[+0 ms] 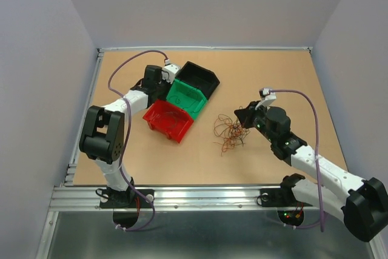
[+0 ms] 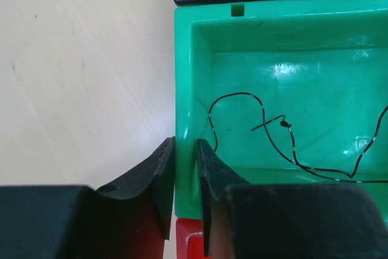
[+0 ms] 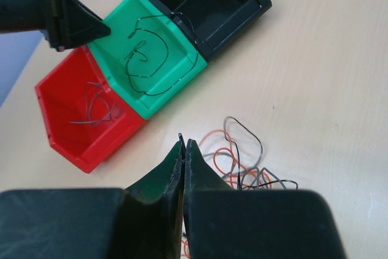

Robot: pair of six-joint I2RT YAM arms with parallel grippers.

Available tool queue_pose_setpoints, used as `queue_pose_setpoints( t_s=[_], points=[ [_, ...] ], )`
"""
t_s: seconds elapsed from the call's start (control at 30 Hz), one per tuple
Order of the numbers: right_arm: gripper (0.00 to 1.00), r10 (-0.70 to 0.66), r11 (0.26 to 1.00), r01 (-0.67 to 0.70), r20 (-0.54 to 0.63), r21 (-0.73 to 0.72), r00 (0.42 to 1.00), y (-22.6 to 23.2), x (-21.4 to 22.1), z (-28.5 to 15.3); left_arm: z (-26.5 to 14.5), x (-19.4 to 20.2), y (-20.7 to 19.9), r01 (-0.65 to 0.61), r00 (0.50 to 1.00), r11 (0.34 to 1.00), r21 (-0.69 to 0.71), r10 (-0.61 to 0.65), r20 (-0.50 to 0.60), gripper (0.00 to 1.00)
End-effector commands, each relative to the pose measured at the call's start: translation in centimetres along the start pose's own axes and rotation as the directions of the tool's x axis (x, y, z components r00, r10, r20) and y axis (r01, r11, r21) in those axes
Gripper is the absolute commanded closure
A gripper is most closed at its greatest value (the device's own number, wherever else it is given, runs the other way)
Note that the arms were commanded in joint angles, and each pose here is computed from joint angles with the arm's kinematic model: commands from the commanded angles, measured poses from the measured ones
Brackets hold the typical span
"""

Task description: Untangle the cables

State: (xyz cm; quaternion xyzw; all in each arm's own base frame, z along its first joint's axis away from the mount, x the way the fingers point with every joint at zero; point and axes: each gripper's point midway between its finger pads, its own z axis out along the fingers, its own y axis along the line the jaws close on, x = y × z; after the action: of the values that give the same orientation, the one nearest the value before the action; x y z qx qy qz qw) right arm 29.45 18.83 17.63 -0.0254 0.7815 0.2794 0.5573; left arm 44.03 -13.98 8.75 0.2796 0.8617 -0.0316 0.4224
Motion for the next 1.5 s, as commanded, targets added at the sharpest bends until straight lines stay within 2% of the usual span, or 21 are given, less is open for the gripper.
queue_pose_setpoints(
  t_s=[0.0, 0.13, 0.27, 0.3, 0.33, 0.4, 0.5, 0.6, 0.63, 0.73, 0.87, 0.97, 1.07, 1.23, 1.33, 1.37, 1.47],
  points=[
    [0.99, -0.018, 0.992, 0.033, 0.115, -0.122, 0.993, 2.2, -2.2, -1.2, -0.8, -2.5, 2.3, 0.022, 0.997, 0.998, -0.051, -0.018, 0.074, 0.56],
    [1.0, -0.015, 0.981, 0.049, 0.178, -0.189, 0.984, 3.3, -3.1, -2.1, -2.2, -3.6, 2.0, 0.005, 0.992, 0.999, -0.036, -0.001, 0.124, 0.39],
    [1.0, 0.013, 0.957, 0.065, 0.264, -0.282, 0.964, 4.7, -4.1, -3.7, -4.2, -5.0, 2.5, -0.003, 0.985, 0.998, -0.061, 0.014, 0.173, 0.35],
    [0.99, 0.013, 0.947, 0.073, 0.266, -0.312, 0.964, 5.3, -4.1, -4.0, -5.3, -5.8, 2.8, -0.002, 0.98, 0.997, -0.079, 0.018, 0.199, 0.31],
    [1.0, 0.012, 0.942, 0.077, 0.262, -0.328, 0.965, 5.6, -4.0, -4.1, -5.8, -6.0, 2.9, -0.002, 0.977, 0.996, -0.088, 0.02, 0.21, 0.31],
    [1.0, -0.005, 0.929, 0.099, 0.257, -0.356, 0.966, 6.1, -3.9, -4.1, -7.0, -6.5, 3.1, -0.003, 0.971, 0.994, -0.106, 0.028, 0.237, 0.17],
    [0.99, -0.011, 0.907, 0.116, 0.252, -0.406, 0.968, 7.1, -3.7, -4.2, -11.3, -9.2, 3.1, -0.002, 0.936, 0.992, -0.126, 0.046, 0.349, 0.13],
    [1.0, 0.001, 0.881, 0.121, 0.257, -0.457, 0.966, 8.0, -3.7, -4.4, -13.6, -10.2, 0.5, -0.053, 0.904, 0.996, -0.073, 0.079, 0.421, 0.13],
    [1.0, 0.005, 0.875, 0.119, 0.255, -0.468, 0.967, 8.2, -3.7, -4.4, -15.3, -11.4, -1.8, -0.099, 0.872, 0.995, -0.034, 0.103, 0.479, 0.1],
    [0.99, 0.046, 0.865, 0.098, 0.273, -0.492, 0.961, 8.7, -4.3, -4.7, -17.5, -11.6, -9.0, -0.269, 0.8, 0.953, 0.142, 0.139, 0.584, 0.02],
    [0.99, 0.086, 0.849, 0.082, 0.29, -0.523, 0.953, 9.2, -4.8, -5.3, -19.2, -10.8, -16.2, -0.425, 0.733, 0.849, 0.314, 0.12, 0.669, 0.02],
    [0.99, 0.097, 0.839, 0.081, 0.295, -0.538, 0.951, 9.4, -5.0, -5.7, -20.0, -11.1, -18.7, -0.466, 0.702, 0.811, 0.353, 0.096, 0.705, 0.02],
    [0.99, 0.116, 0.833, 0.075, 0.305, -0.549, 0.945, 9.6, -5.2, -6.2, -20.9, -10.7, -22.7, -0.543, 0.673, 0.737, 0.403, 0.094, 0.734, 0.02],
    [0.99, 0.127, 0.831, 0.072, 0.315, -0.552, 0.941, 9.5, -5.3, -6.6, -20.0, -8.5, -27.4, -0.629, 0.666, 0.635, 0.447, 0.144, 0.732, 0.02],
    [0.99, 0.132, 0.823, 0.074, 0.316, -0.563, 0.94, 9.7, -5.4, -6.9, -19.5, -7.9, -29.8, -0.649, 0.667, 0.607, 0.459, 0.164, 0.726, 0.02],
    [0.99, 0.135, 0.818, 0.072, 0.312, -0.57, 0.941, 9.9, -5.4, -6.9, -19.5, -8.7, -30.2, -0.65, 0.66, 0.612, 0.45, 0.161, 0.734, 0.03],
    [0.99, 0.136, 0.814, 0.073, 0.311, -0.577, 0.941, 10.0, -5.3, -7.0, -18.0, -9.0, -31.5, -0.643, 0.683, 0.599, 0.477, 0.166, 0.712, 0.1]
  ],
)
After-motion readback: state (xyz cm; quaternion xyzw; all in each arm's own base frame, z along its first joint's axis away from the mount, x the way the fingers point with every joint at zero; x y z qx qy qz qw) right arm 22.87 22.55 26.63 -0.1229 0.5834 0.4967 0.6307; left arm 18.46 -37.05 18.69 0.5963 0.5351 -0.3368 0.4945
